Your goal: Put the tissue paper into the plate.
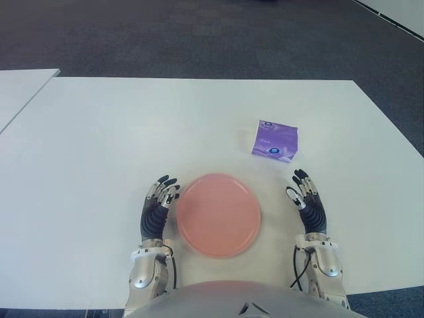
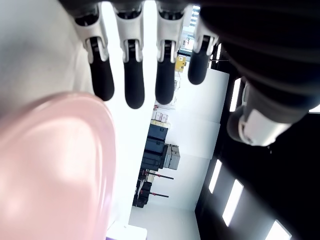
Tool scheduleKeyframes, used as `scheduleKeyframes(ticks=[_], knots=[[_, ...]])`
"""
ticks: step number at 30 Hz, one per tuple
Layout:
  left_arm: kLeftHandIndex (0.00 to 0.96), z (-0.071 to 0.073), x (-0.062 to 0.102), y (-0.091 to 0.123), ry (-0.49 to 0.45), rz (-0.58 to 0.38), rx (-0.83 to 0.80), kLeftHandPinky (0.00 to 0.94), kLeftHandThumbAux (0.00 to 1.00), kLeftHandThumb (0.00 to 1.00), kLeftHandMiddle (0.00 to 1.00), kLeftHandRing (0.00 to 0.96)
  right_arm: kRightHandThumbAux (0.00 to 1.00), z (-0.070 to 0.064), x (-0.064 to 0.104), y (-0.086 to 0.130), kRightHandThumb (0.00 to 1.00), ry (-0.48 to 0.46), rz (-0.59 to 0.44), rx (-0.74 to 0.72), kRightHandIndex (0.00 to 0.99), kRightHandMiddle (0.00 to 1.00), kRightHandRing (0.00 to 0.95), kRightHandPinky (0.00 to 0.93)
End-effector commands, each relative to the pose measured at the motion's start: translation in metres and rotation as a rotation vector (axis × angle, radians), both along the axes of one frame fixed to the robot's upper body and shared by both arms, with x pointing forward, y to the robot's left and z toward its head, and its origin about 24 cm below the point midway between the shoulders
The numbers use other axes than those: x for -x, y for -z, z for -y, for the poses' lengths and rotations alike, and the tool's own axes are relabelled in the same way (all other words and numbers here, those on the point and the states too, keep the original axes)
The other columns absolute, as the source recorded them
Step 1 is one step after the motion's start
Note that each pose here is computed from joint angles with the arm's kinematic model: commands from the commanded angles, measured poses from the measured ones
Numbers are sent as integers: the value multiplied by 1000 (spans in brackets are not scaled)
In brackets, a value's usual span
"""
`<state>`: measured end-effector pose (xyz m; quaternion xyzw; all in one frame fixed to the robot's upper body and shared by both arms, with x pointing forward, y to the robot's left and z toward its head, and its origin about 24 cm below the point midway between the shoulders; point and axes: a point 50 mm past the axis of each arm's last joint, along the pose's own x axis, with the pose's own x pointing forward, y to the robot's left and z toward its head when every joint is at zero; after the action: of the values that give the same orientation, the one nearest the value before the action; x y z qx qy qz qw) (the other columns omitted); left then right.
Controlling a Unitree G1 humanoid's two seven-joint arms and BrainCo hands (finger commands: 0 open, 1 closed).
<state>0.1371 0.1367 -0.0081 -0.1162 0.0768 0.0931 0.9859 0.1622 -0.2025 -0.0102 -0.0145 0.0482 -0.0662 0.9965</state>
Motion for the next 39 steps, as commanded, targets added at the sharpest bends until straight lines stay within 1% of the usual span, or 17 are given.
scheduleKeyframes(ticks=[1,9,21,25,27,28,29,31,32,34,39], knots=[[228,6,3,5,-1,-40,28,333,559,196,289,316,515,-2,23,31,249,22,-214,-42,17,90,39,0],[230,7,3,5,1,-37,34,341,571,210,293,324,496,-2,22,31,232,-5,-168,-47,20,94,42,0],[226,9,2,4,7,-38,40,342,573,213,297,328,508,0,21,30,199,-16,-163,-1,30,93,33,0],[228,10,3,4,8,-40,40,346,576,217,300,332,526,7,17,20,202,7,-82,86,22,75,19,0],[230,10,3,4,8,-40,41,348,578,218,302,334,538,10,16,15,205,23,-12,181,20,67,15,0],[232,11,2,4,8,-39,42,350,580,221,303,335,548,9,13,3,207,28,69,266,18,61,12,0],[235,11,2,4,8,-39,43,352,582,224,306,337,561,9,11,-6,204,30,127,323,17,53,8,0],[238,11,2,4,8,-36,48,354,586,229,308,340,577,10,4,-22,197,61,237,511,18,42,4,0],[240,12,2,4,9,-35,50,355,588,234,310,341,588,11,2,-26,191,75,266,575,19,37,3,0],[241,12,2,4,9,-33,52,355,590,238,311,343,597,11,0,-27,185,95,297,645,21,33,3,0],[242,13,0,5,13,-28,64,354,597,244,310,344,605,12,-4,-31,188,132,355,886,22,37,23,47]])
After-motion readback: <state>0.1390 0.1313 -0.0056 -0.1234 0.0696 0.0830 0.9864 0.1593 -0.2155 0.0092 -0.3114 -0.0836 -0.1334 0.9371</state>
